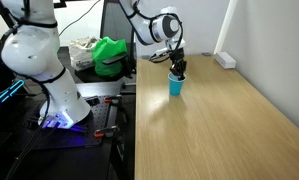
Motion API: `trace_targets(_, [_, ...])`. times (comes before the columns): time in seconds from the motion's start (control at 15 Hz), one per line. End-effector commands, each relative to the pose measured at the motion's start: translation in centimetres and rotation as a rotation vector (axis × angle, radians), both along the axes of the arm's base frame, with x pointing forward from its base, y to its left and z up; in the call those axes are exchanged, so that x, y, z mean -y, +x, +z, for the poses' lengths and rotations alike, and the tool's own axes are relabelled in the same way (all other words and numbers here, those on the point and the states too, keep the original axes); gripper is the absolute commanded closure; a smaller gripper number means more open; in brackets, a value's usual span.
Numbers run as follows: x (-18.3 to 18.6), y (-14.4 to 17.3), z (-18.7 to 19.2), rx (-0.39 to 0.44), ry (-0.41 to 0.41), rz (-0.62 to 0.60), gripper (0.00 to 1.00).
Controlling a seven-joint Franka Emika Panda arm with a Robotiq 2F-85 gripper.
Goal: Pick up the pen from the cup and put it on table
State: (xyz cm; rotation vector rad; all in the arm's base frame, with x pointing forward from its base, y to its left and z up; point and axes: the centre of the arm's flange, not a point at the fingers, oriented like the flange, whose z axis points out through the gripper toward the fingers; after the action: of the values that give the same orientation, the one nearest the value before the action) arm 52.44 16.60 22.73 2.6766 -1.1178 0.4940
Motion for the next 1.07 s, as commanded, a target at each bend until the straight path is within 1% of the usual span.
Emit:
trace_targets(0.0, [-0.8,-1.4,1.3,0.01,-0.045,-0.018,0.96])
trace_targets(0.33, [-1.4,-2.2,2.2,0.018,-0.071,-0.037,0.96])
trace_targets(0.67, [-1.5,-3.2,3.6,0.047,-0.093,-0.075,0.96])
trace_targets(1.0, [-1.0,-5.4,5.8,0.065,-0.095,-0.108,0.96])
